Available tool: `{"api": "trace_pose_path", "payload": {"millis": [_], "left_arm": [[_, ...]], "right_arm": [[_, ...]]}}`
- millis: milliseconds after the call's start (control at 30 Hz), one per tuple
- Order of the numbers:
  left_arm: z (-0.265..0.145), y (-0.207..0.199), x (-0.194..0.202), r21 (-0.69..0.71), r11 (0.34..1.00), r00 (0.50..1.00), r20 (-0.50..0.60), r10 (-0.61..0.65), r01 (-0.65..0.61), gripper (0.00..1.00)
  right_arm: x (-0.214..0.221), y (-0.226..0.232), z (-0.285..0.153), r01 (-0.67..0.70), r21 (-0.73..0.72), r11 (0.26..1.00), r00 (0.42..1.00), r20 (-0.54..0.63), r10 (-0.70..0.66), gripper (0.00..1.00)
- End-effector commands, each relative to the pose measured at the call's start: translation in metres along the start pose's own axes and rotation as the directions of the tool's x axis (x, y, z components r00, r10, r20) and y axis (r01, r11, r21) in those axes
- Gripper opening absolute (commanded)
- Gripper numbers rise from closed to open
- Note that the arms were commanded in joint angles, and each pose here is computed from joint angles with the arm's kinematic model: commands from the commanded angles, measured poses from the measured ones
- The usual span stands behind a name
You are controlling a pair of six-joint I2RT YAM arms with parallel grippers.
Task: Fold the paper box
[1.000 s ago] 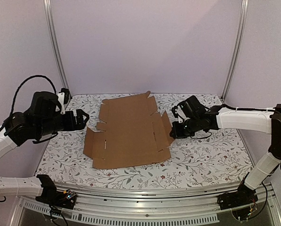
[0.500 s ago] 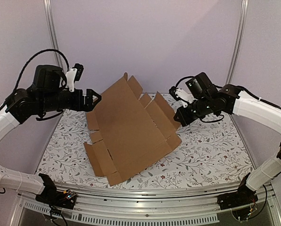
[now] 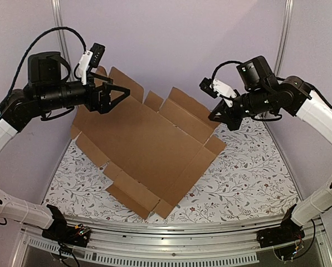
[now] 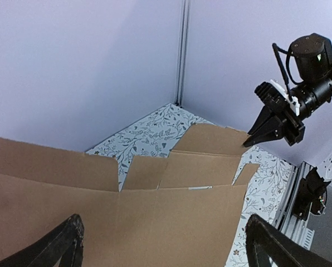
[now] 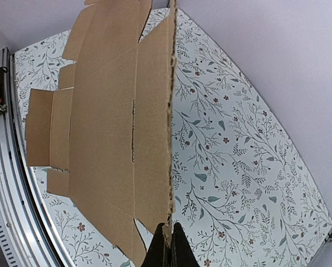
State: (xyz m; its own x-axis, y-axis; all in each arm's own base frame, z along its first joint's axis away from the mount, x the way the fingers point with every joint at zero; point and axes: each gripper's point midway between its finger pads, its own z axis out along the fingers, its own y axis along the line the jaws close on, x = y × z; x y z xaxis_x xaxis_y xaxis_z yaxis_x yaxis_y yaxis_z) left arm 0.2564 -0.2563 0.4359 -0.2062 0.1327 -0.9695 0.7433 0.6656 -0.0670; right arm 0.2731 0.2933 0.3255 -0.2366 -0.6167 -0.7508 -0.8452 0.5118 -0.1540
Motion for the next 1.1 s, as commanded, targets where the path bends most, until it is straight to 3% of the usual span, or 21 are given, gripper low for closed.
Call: {"api": "trace_pose_path", "payload": {"millis": [0, 267, 433, 700, 900, 1067], "left_arm": [[-0.003, -0.021, -0.020, 0.089, 0.986, 0.988, 0.084, 0.131, -0.138, 0.99], [-0.022, -0.040, -0.022, 0.182, 0.969, 0.978, 0.160, 0.137, -0.166, 1.00], [-0.056, -0.064, -0.041, 0.278, 0.937, 0.952, 0.275, 0.134, -0.212, 1.00], [-0.100, -0.081, -0.064, 0.328, 0.907, 0.912, 0.391, 0.124, -0.264, 1.00], [-0.094, -0.073, -0.062, 0.303, 0.930, 0.925, 0.369, 0.087, -0.208, 1.00], [-0.080, -0.068, -0.056, 0.288, 0.939, 0.940, 0.329, 0.087, -0.188, 1.00]], "right_arm": [[-0.027, 0.005, -0.030, 0.131, -0.020, 0.991, 0.989, 0.078, -0.129, 0.00], [-0.055, 0.025, -0.075, 0.116, -0.116, 0.986, 0.972, 0.216, -0.089, 0.00], [-0.054, 0.032, -0.102, 0.088, -0.135, 0.987, 0.973, 0.224, -0.056, 0.00], [-0.040, 0.022, -0.119, -0.010, -0.077, 0.997, 0.990, 0.137, 0.020, 0.00], [-0.016, -0.011, -0.083, -0.088, 0.093, 0.992, 0.995, -0.029, 0.091, 0.00], [-0.001, -0.027, -0.043, -0.048, 0.161, 0.986, 0.986, -0.151, 0.073, 0.00]]}}
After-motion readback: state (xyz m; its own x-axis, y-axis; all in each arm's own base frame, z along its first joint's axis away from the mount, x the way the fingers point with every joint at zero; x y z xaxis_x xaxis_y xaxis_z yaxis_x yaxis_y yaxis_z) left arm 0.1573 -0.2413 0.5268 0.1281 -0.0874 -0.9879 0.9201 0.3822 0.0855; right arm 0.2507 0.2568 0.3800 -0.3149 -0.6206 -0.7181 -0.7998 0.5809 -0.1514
